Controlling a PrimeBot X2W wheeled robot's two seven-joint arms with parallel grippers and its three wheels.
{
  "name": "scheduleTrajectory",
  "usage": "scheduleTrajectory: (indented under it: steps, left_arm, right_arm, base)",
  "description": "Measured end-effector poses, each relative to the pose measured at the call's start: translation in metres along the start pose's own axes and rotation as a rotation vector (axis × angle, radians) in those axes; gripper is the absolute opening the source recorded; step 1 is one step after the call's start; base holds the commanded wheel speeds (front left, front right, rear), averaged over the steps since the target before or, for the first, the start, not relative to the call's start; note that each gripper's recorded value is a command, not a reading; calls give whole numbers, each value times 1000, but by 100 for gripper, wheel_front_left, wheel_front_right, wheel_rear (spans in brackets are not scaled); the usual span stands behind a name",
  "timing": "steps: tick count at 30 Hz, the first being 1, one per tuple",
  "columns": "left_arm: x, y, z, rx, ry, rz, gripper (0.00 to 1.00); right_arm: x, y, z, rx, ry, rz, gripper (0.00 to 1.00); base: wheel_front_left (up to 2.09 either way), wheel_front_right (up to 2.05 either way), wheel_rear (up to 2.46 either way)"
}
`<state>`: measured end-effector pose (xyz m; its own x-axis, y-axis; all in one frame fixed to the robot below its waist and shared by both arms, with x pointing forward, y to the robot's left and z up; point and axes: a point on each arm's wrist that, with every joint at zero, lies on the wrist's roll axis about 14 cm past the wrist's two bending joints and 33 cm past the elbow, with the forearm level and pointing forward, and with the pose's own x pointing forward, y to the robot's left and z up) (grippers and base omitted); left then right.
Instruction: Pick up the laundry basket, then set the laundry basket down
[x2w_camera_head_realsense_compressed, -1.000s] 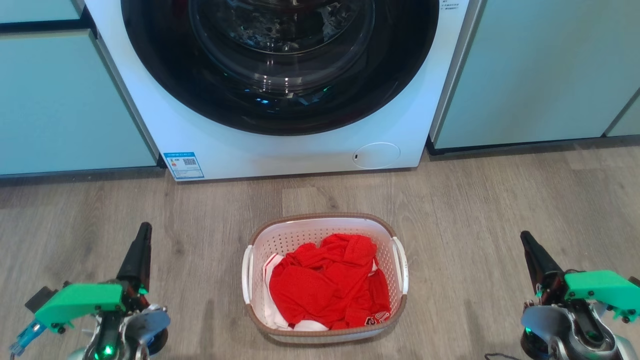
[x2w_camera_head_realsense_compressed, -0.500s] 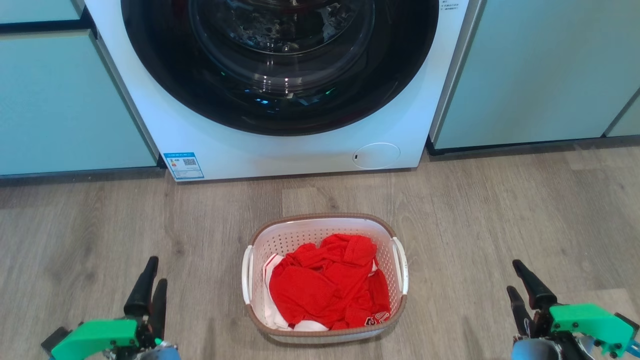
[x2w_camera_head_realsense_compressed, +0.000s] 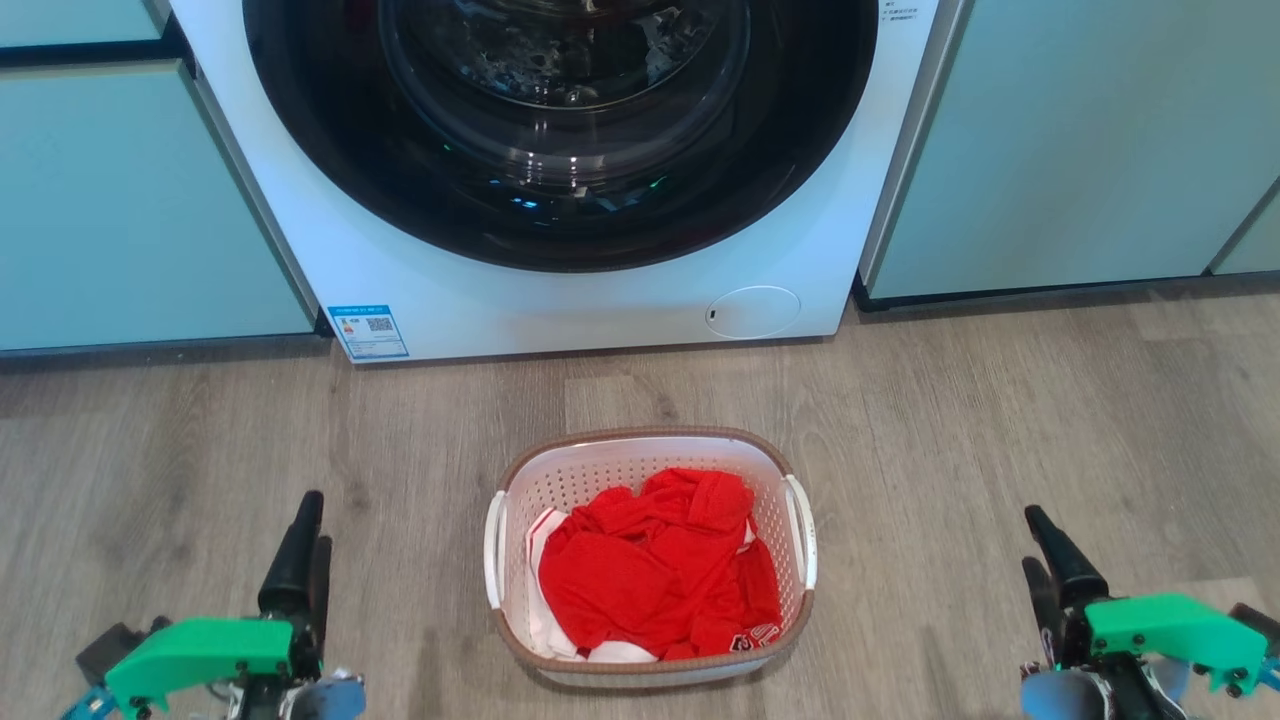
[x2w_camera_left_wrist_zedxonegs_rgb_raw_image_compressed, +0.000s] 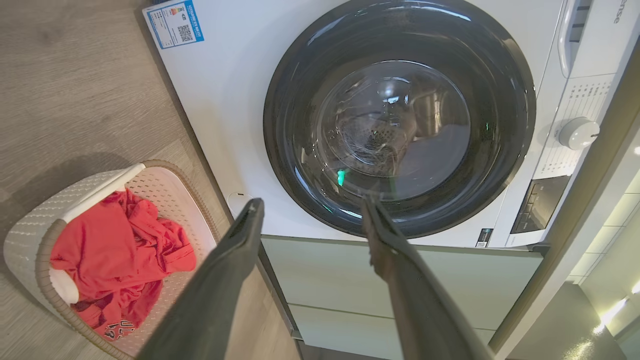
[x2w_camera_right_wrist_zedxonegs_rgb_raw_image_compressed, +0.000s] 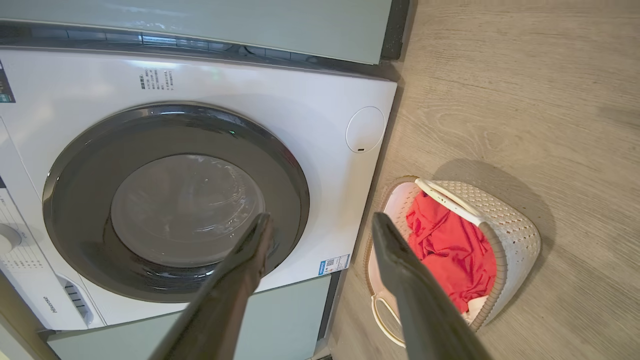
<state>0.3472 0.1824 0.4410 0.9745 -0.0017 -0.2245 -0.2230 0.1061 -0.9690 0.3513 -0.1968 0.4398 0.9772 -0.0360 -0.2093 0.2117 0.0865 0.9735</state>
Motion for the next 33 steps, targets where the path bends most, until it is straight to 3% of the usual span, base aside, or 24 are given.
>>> scheduleTrajectory:
  steps: [10,33]
  left_arm:
    - [1,-11,-7,143,13,-17,100]
    - [1,-37,-25,583,2,-81,100]
  right_arm:
    - [2,15,-5,-130,3,45,100]
    - [3,47,-26,-504,23,162,100]
  base:
    - [0,0,0]
    - [0,0,0]
